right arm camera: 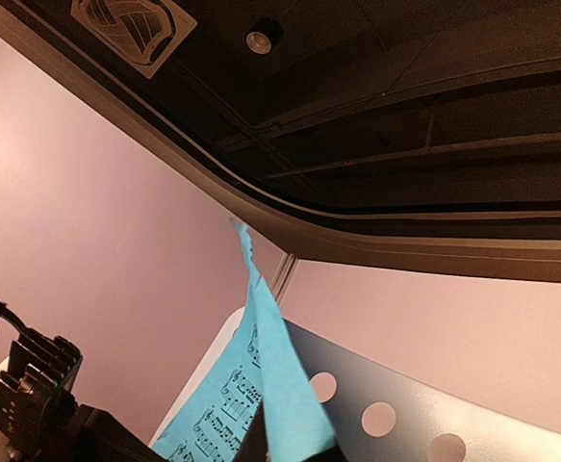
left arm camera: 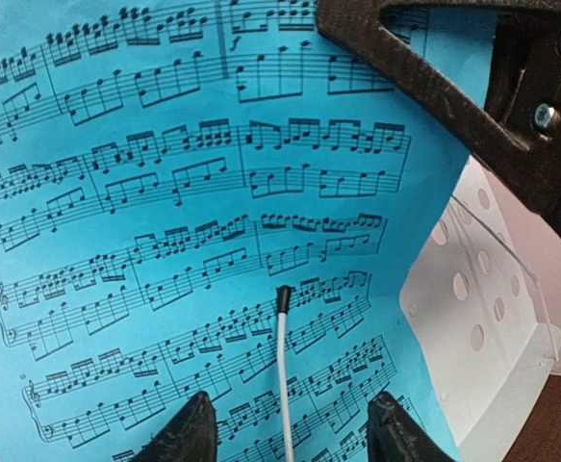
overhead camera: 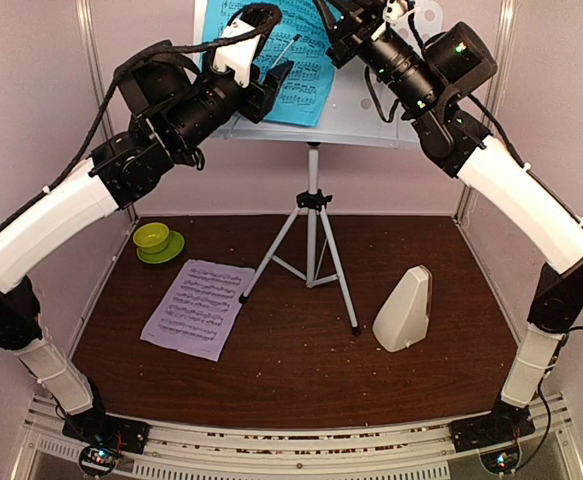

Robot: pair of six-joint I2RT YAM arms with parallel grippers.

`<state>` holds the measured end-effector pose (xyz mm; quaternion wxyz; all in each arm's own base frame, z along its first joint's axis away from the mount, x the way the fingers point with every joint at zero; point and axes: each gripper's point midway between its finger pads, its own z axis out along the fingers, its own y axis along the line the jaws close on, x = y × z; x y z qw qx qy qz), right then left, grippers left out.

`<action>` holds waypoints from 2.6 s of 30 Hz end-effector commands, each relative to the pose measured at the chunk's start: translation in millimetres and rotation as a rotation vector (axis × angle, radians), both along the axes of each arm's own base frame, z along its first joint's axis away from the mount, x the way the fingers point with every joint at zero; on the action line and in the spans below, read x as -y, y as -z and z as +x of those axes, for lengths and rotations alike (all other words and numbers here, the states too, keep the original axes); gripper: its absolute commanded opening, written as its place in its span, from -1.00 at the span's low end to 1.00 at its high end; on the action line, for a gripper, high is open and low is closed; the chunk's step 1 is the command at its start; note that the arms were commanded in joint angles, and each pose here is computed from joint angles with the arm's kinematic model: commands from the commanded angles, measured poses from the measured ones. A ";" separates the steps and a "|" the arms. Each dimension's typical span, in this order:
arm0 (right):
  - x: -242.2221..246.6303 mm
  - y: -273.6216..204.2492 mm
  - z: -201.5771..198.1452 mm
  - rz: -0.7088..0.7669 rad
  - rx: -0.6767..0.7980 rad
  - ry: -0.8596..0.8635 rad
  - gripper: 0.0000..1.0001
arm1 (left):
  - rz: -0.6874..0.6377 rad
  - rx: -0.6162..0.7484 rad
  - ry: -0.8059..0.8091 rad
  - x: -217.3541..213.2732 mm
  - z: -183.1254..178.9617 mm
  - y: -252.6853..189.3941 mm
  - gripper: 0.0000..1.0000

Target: Set up the instrument practice props

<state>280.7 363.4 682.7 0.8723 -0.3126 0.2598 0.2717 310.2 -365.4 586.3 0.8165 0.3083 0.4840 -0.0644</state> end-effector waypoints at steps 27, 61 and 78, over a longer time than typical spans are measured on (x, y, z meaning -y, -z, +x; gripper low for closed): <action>0.7 -5.1 4.6 0.059 -0.011 0.001 -1.00 | -0.011 -0.137 -0.029 -32.3 -5.5 -6.5 -0.14; 1.3 -2.9 13.8 0.099 -0.039 0.013 -1.00 | 0.118 -0.116 -0.130 -7.4 24.7 6.4 -1.00; 11.4 -8.2 22.7 0.211 -0.080 0.024 -1.00 | 0.060 -0.012 -0.068 -12.7 6.8 -7.7 -1.00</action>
